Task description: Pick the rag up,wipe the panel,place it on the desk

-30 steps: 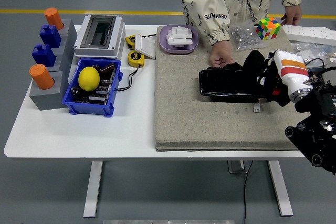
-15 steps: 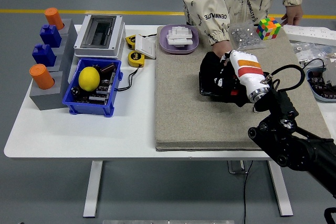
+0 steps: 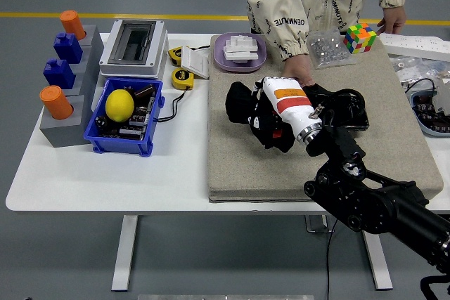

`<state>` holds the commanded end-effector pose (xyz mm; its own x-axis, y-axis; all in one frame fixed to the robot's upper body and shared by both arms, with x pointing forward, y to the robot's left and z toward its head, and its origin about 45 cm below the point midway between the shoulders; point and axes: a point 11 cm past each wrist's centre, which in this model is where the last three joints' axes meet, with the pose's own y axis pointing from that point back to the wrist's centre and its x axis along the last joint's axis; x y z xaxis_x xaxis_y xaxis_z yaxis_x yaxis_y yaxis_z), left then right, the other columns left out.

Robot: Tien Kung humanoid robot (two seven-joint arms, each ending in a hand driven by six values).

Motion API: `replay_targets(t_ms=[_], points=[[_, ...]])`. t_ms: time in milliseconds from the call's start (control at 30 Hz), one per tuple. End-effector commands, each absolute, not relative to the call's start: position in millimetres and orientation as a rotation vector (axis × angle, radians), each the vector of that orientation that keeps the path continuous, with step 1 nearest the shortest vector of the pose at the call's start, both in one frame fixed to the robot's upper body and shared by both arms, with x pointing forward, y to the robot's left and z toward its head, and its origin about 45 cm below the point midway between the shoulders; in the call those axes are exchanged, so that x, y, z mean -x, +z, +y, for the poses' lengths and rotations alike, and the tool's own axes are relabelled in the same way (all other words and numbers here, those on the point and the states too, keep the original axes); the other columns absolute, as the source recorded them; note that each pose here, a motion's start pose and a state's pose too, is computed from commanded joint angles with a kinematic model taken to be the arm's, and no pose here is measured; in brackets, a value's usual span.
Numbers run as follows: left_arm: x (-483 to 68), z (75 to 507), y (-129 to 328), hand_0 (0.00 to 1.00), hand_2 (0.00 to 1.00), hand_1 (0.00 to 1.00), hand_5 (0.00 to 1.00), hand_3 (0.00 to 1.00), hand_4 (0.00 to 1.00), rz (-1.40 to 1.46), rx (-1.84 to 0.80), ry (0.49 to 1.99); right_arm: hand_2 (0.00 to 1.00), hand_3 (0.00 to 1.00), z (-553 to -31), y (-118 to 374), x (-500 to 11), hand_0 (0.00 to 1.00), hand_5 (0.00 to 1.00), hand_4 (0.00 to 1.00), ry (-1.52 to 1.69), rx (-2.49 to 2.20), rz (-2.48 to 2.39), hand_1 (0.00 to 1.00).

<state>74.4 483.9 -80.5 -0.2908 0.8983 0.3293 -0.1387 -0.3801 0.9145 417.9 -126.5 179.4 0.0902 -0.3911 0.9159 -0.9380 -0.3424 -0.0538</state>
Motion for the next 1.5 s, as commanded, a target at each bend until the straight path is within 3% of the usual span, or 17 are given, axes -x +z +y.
replay_targets(t_ms=[1167, 1500], points=[[-71.9, 483.8, -80.9, 0.605, 0.637, 0.637, 0.448, 0.561, 0.631, 1.061, -1.175, 1.776, 0.297, 0.359, -321.1, 179.2, -427.5, 0.153, 0.026, 0.847, 1.164, -1.364, -1.317, 0.233], [-74.5, 482.4, -81.0, 0.604, 0.636, 0.636, 0.448, 0.561, 0.631, 1.06, -1.166, 1.777, 0.296, 0.359, -350.8, 181.6, -423.1, 0.154, 0.024, 0.845, 1.137, -1.299, -1.339, 0.233]])
